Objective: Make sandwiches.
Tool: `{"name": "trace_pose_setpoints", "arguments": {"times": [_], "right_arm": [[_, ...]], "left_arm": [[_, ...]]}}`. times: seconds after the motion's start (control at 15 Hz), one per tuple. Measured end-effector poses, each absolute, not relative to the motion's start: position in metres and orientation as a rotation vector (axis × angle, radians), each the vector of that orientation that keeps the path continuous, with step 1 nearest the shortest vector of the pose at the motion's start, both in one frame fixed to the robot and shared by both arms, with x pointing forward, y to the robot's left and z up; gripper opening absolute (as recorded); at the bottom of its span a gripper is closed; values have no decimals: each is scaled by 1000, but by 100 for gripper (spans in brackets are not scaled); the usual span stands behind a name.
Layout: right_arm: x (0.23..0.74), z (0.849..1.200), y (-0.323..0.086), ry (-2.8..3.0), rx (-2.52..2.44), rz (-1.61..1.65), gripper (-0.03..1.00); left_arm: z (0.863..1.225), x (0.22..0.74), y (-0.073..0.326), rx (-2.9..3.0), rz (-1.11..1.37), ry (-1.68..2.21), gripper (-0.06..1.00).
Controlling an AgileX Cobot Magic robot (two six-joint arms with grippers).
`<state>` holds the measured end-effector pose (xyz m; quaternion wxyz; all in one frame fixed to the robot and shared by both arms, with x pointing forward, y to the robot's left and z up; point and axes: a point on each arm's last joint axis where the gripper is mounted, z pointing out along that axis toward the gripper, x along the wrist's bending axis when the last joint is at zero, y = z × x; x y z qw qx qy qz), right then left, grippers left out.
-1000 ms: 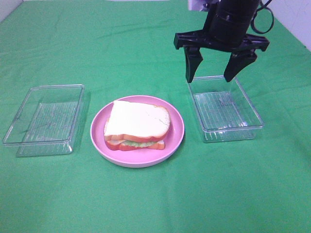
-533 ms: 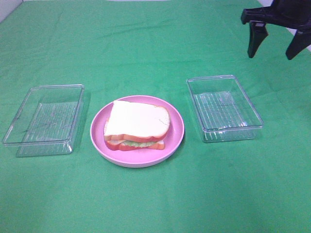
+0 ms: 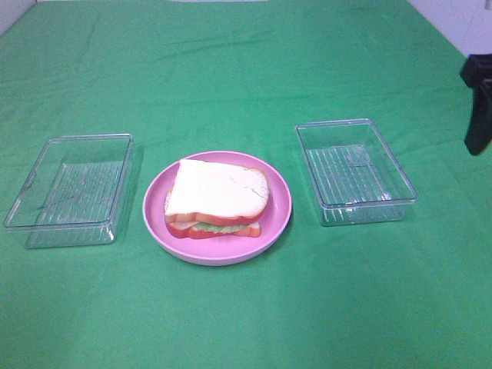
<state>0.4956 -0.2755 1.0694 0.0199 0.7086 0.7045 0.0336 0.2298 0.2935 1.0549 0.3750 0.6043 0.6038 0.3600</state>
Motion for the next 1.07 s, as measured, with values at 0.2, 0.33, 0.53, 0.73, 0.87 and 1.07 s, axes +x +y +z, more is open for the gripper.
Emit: {"name": "trace_pose_setpoints", "arguments": {"times": [0.2,0.33,0.53,0.73,0.87,1.07], "right_arm": [[419,1073,-282,2157,2172,176,77],[344,1078,-288,2063,2074,373,77],[294,1075,-295,1922,1929,568,77],[257,1067,-301,1767,1778,747,77],[229,1047,-304,1644,1662,880,77],[231,1030,-304,1676,1687,846,77]], "left_arm": [[1055,230,294,1547,921,1545,97],[1055,230,294,1547,921,1545,97],[1055,230,294,1547,921,1545,97],[1055,230,294,1547,921,1545,97],[1055,230,294,1547,921,1545,97],[1055,230,294,1547,921,1545,97]]}}
